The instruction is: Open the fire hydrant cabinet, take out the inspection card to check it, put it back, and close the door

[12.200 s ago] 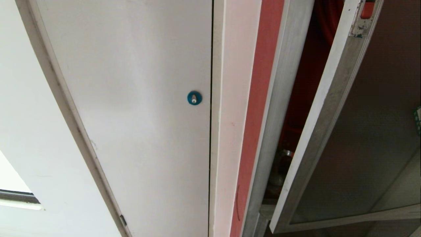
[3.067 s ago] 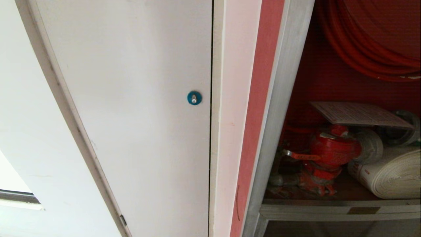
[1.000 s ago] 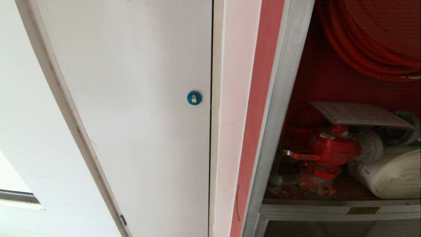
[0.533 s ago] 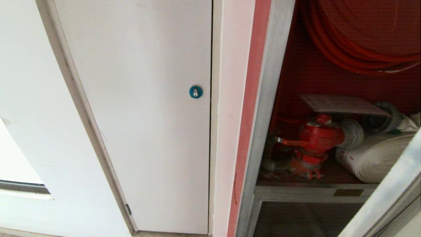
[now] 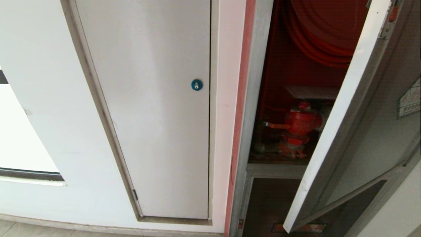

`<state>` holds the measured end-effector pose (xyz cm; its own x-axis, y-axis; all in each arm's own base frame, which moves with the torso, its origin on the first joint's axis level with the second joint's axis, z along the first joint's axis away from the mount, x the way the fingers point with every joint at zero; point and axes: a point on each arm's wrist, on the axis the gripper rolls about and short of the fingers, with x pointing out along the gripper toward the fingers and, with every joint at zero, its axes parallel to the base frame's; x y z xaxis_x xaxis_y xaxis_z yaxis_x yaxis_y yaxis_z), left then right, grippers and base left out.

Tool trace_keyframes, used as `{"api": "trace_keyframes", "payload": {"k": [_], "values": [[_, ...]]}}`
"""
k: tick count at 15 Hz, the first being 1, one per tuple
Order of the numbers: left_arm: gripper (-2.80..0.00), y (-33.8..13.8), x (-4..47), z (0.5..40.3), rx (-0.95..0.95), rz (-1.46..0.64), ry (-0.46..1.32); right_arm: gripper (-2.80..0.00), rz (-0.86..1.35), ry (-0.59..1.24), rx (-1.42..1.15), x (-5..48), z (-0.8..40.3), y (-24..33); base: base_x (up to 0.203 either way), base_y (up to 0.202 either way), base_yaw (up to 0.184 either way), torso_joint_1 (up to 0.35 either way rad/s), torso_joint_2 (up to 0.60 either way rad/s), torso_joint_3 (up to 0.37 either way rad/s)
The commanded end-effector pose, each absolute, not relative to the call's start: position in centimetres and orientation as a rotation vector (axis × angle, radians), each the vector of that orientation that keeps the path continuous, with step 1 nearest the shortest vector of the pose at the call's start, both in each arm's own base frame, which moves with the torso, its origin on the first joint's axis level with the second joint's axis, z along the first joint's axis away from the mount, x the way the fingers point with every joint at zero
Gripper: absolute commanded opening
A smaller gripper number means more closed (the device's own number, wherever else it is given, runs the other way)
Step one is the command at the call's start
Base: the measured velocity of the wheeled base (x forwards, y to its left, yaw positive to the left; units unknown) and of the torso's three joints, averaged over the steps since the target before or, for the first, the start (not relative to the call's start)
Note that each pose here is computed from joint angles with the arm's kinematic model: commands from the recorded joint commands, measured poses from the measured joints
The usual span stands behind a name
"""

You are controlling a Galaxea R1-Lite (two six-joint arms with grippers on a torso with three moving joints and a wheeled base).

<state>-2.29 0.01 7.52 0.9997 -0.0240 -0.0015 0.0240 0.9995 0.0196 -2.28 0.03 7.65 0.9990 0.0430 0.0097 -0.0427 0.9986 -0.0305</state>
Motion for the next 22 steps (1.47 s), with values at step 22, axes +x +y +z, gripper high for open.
{"api": "trace_keyframes", "payload": {"k": [22], "values": [[-2.8,0.01,-2.28,7.52,0.015,-0.023,0.003,-2.8,0.044,-0.004,-0.017,-2.23,7.51,0.03,-0.098,0.0,0.001,0.0,0.0,0.002]]}}
